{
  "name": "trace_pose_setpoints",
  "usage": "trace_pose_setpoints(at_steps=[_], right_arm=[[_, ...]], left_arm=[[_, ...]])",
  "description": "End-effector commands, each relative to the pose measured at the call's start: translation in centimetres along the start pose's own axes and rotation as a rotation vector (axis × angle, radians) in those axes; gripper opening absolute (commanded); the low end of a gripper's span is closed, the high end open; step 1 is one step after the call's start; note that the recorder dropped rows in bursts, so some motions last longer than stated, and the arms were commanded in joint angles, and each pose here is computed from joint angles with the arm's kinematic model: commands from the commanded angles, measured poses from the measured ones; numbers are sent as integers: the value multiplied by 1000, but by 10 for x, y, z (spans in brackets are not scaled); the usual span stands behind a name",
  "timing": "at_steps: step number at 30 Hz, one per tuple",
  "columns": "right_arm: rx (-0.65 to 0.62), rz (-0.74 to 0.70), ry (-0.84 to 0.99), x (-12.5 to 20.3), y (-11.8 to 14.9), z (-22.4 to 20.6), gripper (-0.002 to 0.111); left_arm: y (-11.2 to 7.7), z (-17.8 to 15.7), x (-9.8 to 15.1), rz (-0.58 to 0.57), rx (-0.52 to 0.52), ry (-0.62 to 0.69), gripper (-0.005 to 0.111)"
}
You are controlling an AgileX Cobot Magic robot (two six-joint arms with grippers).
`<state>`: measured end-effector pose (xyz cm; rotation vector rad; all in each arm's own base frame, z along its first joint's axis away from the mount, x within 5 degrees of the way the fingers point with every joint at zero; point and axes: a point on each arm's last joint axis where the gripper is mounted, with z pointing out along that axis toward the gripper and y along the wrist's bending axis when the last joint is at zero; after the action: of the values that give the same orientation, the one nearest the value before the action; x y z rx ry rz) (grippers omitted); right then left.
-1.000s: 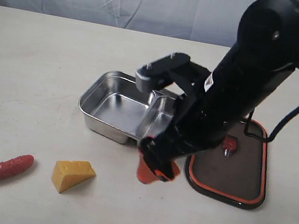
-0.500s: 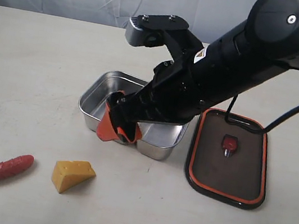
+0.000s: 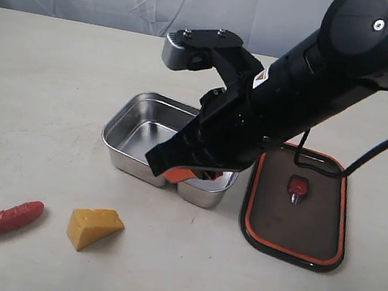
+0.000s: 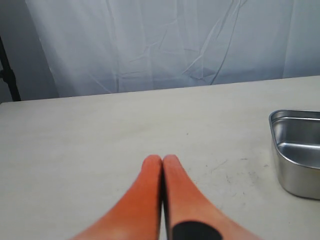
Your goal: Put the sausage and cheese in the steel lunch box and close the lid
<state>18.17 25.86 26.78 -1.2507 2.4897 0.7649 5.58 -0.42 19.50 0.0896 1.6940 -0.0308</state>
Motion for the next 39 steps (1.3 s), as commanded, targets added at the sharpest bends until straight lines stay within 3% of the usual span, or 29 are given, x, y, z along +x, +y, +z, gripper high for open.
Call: trace_pose_setpoints(at_steps=[1,3,8,12,15,18,22,27,31,34,35,36,39], right_arm=[[-1,-8,-10,0,1,-3,1],[-1,-16,-26,0,4,-8,-1],[-9,-79,-92,0,12,-28,-1],[-22,-115,-147,2,22,-48,-1],[-29,-132,-168,7,28,-62,-1],[-29,-141,-188,13,32,-71,-1],[-20,-138,-199,23,31,-72,-1],[-8,-133,-190,28,28,-67,-1],[-8,-133,-190,28,28,-67,-1],[-4,-139,-182,29,28,-67,-1],[0,-142,-181,29,28,-67,-1],[11,-152,-174,29,27,-67,-1],[31,-168,-165,30,25,-67,-1]], left_arm=[[0,-1,-11,-51,4,-130,0],[1,-2,-18,-193,14,-213,0],[8,-5,-29,-706,35,-350,0],[16,-9,-35,-827,6,-464,0],[15,-9,-35,-862,15,-458,0],[3,-14,-54,-677,95,-332,0],[-8,-16,-98,-394,133,-19,0],[-18,26,-128,-81,246,409,0],[-17,76,-121,107,306,631,0],[-17,117,-88,182,379,881,3],[-18,120,-81,189,400,943,7],[-19,126,-70,208,441,1023,19],[-21,135,-58,223,496,1080,45]])
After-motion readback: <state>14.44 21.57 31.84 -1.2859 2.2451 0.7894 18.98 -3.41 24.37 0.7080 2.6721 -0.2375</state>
